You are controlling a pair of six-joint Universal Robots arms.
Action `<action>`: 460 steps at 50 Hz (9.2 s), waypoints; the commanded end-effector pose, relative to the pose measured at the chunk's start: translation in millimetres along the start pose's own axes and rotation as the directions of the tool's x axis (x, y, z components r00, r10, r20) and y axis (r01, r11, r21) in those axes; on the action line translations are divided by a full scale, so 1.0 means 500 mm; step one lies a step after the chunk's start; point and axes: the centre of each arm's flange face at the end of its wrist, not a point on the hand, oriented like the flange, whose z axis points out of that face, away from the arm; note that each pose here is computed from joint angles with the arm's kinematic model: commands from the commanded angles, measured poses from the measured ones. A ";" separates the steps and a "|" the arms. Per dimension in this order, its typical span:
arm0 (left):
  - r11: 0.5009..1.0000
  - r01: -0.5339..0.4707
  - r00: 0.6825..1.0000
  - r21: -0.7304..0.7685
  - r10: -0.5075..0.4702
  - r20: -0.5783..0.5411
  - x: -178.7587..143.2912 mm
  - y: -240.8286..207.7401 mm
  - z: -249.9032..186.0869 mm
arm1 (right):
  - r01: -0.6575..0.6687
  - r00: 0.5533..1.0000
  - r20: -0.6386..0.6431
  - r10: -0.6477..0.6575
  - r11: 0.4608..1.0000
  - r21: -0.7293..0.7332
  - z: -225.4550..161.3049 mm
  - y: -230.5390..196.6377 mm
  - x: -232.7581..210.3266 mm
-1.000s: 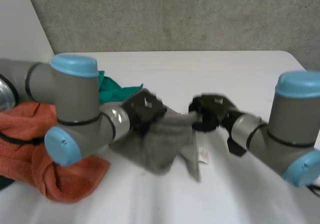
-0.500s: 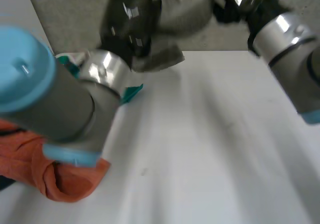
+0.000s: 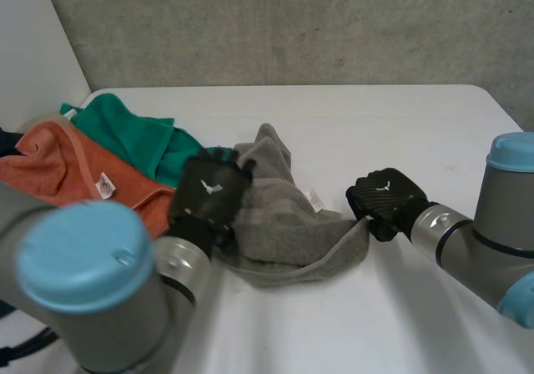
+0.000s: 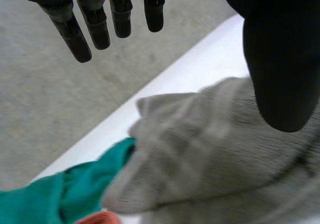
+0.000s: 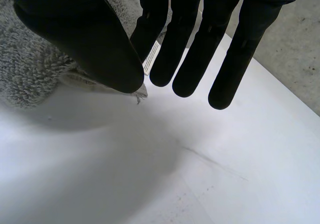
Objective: Fold the laundry.
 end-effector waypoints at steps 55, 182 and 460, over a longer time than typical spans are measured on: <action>0.975 -0.071 0.966 -0.211 0.015 -0.257 -0.107 0.223 0.204 | -0.045 0.999 -0.014 0.045 0.999 0.007 0.006 0.033 0.013; 0.998 -0.017 0.996 -0.052 0.012 -0.094 -0.041 0.049 0.177 | -0.110 0.981 -0.148 0.122 0.990 0.091 -0.018 -0.055 0.151; 0.983 0.066 0.980 0.172 -0.097 0.175 -0.323 -0.256 -0.031 | 0.246 0.916 -0.365 -0.166 0.952 0.184 -0.254 -0.284 0.342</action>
